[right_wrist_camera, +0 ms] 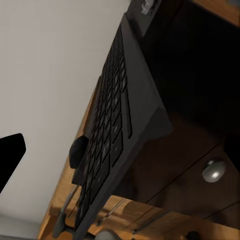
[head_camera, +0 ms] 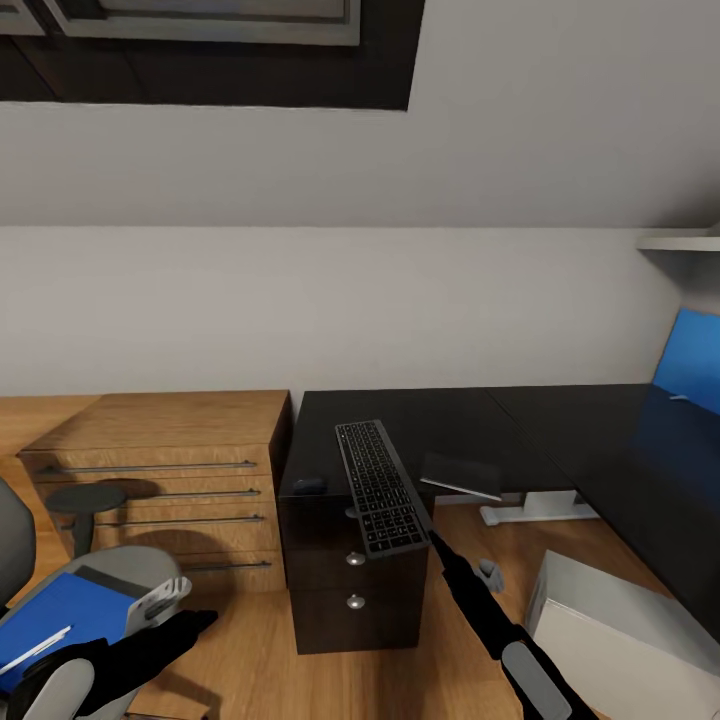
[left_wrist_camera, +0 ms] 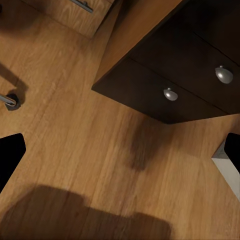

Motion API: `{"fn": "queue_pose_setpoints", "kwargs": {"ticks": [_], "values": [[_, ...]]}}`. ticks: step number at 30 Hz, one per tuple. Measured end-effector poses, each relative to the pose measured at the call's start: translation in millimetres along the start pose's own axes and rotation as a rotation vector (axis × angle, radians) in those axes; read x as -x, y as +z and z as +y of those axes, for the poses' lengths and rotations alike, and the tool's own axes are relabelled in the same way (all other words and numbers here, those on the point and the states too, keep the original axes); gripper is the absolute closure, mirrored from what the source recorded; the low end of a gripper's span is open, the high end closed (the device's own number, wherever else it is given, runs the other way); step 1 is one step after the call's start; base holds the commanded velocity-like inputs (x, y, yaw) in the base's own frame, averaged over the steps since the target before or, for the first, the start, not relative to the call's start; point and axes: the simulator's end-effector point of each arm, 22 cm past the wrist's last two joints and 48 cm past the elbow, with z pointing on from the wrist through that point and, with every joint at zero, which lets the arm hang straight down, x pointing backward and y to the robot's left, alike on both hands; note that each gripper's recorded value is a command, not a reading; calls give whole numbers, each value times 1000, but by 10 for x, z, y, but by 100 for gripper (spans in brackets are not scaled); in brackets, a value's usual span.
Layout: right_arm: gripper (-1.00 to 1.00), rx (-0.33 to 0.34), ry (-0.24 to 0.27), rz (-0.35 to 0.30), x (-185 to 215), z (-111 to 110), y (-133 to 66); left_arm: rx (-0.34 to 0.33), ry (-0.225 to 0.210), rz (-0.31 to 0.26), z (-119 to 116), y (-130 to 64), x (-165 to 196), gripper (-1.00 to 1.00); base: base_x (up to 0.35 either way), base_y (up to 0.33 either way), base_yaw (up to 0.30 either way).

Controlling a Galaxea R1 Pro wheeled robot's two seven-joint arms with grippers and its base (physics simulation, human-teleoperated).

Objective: In the bedroom, organize the workspace by keeping the computer under the desk, ensuring the monitor is on the desk, placing the keyboard on the desk next to the monitor, placing the mouse on the desk next to the keyboard, moving the folder from the swivel chair onto the desk next to the mouse, stacking the notebook on top of the folder with the pen on top of the notebook, and positioning the swivel chair next to the desk.

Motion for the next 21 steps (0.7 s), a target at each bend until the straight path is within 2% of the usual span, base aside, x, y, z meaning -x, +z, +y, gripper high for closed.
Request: {"fn": "queue_pose_setpoints", "kwargs": {"ticks": [6, 16, 18, 21], "values": [[-100, -12, 1, 4, -24, -22, 3, -2, 0, 1, -4, -1, -1, -100, 0, 0, 0], [-100, -49, 7, 9, -175, -247, 14, -3, -1, -1, 82, 129, -106, -100, 0, 0, 0], [-100, -46, 14, 10, -219, -219, 32, -3, -1, -1, 80, 130, -108, -100, 0, 0, 0], [-100, -27, 50, 19, -424, -75, 110, -4, -2, 0, 77, 130, -109, -100, 0, 0, 0]]}}
